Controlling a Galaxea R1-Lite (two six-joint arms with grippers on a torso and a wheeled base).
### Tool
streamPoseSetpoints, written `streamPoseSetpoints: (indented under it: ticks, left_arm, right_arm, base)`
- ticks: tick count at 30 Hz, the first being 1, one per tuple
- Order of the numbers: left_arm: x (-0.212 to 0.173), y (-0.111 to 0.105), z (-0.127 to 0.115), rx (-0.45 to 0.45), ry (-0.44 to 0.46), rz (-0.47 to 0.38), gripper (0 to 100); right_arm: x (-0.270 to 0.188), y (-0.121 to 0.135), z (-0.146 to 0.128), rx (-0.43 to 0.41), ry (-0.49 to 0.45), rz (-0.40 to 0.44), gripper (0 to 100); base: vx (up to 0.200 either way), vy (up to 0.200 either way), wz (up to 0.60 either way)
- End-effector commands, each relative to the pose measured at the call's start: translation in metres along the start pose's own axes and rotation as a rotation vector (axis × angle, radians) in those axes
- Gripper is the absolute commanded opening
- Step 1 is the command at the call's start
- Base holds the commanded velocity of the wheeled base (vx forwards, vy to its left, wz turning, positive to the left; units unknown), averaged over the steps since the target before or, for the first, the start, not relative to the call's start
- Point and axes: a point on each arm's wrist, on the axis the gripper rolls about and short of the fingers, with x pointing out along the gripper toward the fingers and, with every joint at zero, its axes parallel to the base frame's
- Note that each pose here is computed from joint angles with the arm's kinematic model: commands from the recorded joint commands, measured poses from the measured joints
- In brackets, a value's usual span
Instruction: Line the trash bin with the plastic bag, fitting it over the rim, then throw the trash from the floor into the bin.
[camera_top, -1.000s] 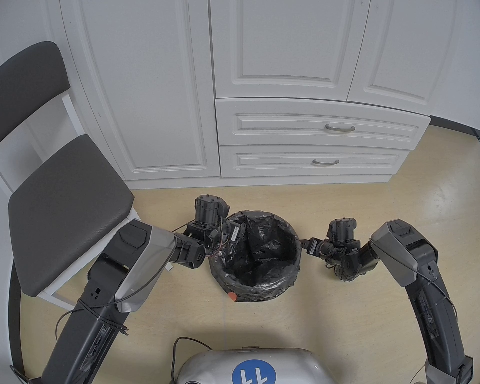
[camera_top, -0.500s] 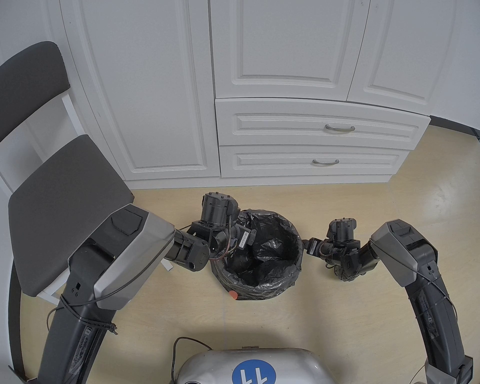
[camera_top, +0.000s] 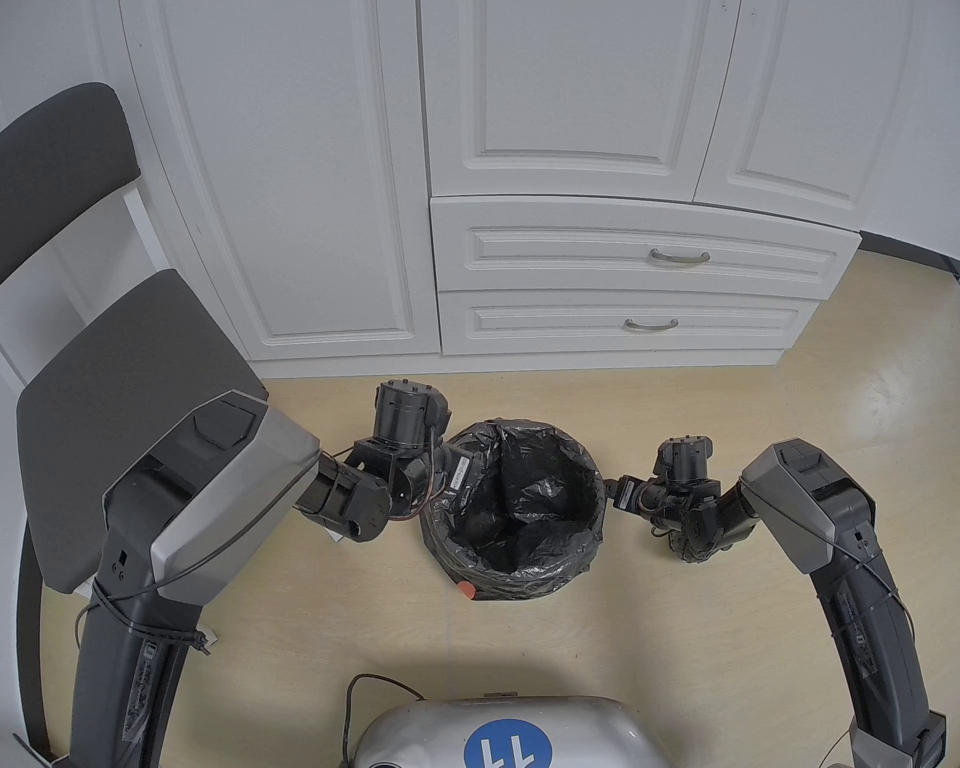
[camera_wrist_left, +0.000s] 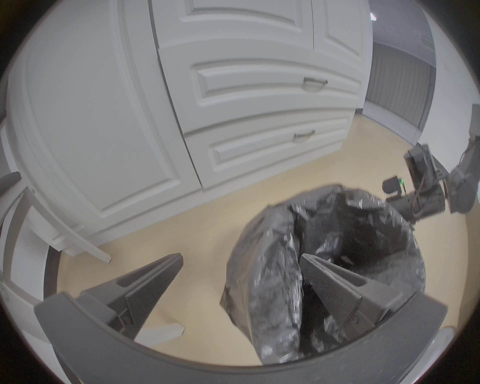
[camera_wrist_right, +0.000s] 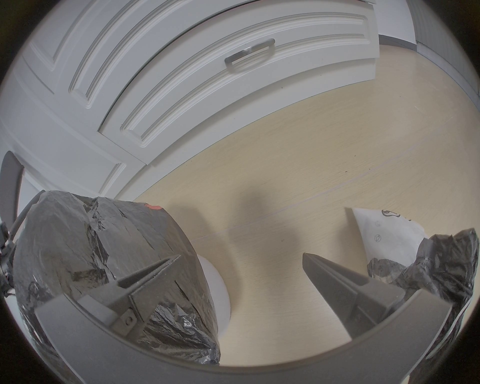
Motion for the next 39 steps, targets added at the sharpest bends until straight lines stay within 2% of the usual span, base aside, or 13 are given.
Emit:
streamPoseSetpoints:
  ticks: [1, 3, 6, 7, 14, 17, 20, 22, 29, 32, 39]
  left_arm:
    - [0.021, 0.004, -0.004, -0.03, -0.07, 0.022, 100]
    - [0.022, 0.001, -0.004, -0.039, -0.086, 0.009, 100]
    - [0.023, -0.008, 0.0, -0.064, -0.137, -0.097, 100]
    - [0.025, -0.009, -0.001, -0.063, -0.139, -0.104, 100]
    - [0.043, -0.015, -0.015, -0.067, -0.141, -0.098, 100]
    - [0.057, -0.014, -0.019, -0.083, -0.172, -0.085, 100]
    - [0.068, -0.01, -0.012, -0.13, -0.212, -0.022, 100]
    - [0.073, -0.009, -0.023, -0.129, -0.18, -0.001, 100]
    - [0.075, 0.0, -0.026, -0.124, -0.141, 0.028, 100]
    - [0.073, -0.002, -0.022, -0.135, -0.164, 0.024, 100]
    - [0.056, -0.014, 0.012, -0.168, -0.237, -0.008, 100]
  right_arm:
    - [0.0, 0.0, -0.001, 0.0, 0.0, 0.001, 100]
    - [0.0, 0.0, -0.001, 0.0, 0.0, 0.001, 100]
    - [0.0, 0.0, -0.001, 0.0, 0.0, 0.003, 100]
    - [0.0, 0.0, -0.001, 0.0, -0.001, 0.002, 100]
    - [0.0, 0.0, 0.0, 0.0, -0.002, 0.002, 100]
    - [0.0, 0.0, 0.0, 0.0, -0.002, 0.002, 100]
    - [0.0, 0.0, -0.001, 0.0, -0.001, 0.002, 100]
    - [0.0, 0.0, 0.0, 0.0, -0.002, 0.002, 100]
    - [0.001, 0.0, -0.001, 0.0, 0.0, 0.001, 100]
    - [0.001, 0.0, -0.001, 0.001, -0.001, 0.002, 100]
    - [0.001, 0.0, -0.001, 0.0, -0.001, 0.002, 100]
  base:
    - [0.0, 0.0, 0.0]
    - [0.0, 0.0, 0.0]
    - [0.0, 0.0, 0.0]
    - [0.0, 0.0, 0.0]
    - [0.0, 0.0, 0.0]
    - [0.0, 0.0, 0.0]
    - [0.0, 0.0, 0.0]
    - [0.0, 0.0, 0.0]
    - [0.0, 0.0, 0.0]
    - [0.0, 0.0, 0.0]
    - [0.0, 0.0, 0.0]
